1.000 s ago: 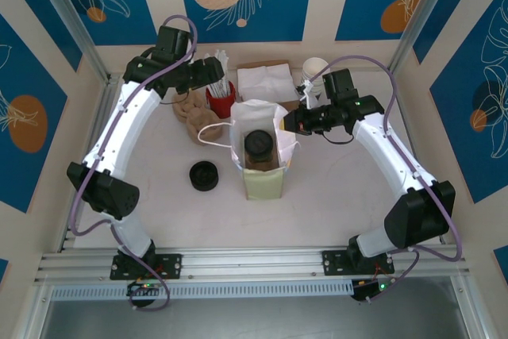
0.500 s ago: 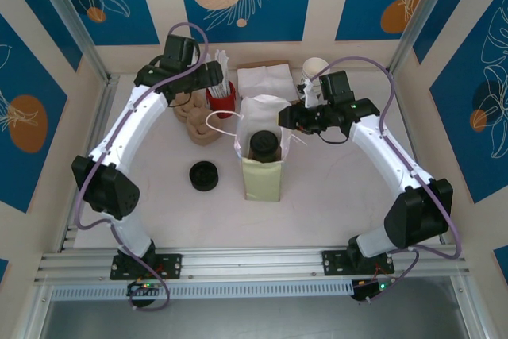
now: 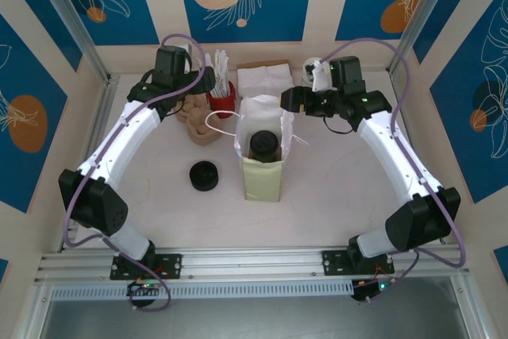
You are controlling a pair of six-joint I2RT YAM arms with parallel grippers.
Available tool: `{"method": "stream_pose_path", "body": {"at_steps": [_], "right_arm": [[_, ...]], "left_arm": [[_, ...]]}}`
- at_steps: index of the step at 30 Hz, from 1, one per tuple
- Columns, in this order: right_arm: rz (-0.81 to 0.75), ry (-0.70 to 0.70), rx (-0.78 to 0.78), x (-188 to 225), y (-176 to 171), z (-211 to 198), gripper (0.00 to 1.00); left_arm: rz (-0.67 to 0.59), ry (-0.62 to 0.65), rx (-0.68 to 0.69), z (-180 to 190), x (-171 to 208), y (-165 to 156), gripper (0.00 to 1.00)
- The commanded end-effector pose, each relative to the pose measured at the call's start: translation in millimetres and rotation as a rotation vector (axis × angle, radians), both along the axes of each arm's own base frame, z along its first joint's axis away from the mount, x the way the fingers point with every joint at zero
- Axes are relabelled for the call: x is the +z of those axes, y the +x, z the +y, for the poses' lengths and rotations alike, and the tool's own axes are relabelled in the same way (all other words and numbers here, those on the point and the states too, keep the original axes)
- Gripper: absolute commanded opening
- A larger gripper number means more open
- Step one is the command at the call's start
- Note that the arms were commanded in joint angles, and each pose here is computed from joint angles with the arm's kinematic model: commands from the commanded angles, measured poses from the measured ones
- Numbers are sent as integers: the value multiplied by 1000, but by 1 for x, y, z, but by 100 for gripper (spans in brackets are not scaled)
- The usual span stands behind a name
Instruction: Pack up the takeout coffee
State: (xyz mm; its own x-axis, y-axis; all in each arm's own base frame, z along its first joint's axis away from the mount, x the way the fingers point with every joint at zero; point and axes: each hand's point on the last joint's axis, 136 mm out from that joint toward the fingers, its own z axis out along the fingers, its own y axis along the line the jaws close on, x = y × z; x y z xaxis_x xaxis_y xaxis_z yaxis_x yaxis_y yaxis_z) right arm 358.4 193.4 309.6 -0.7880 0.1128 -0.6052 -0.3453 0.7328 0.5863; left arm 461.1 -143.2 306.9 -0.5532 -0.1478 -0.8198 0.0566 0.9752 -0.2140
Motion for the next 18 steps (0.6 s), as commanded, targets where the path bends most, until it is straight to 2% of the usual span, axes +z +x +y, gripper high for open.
{"method": "stream_pose_path", "body": {"at_steps": [1,8,13,18], "right_arm": [[-61,25,-65,40,-5,-12,69],[-137,55,-124,66,-17,-29,68],[-192,61,-138,65,-26,-37,66],[-173,65,-161,59,-26,-50,62]], "left_arm": [[-69,-49,40,14,17,11,87],[-22,-74,30,9,12,47,79],[-2,-88,51,15,5,73,70],[27,-133,72,23,-12,89,60]]}}
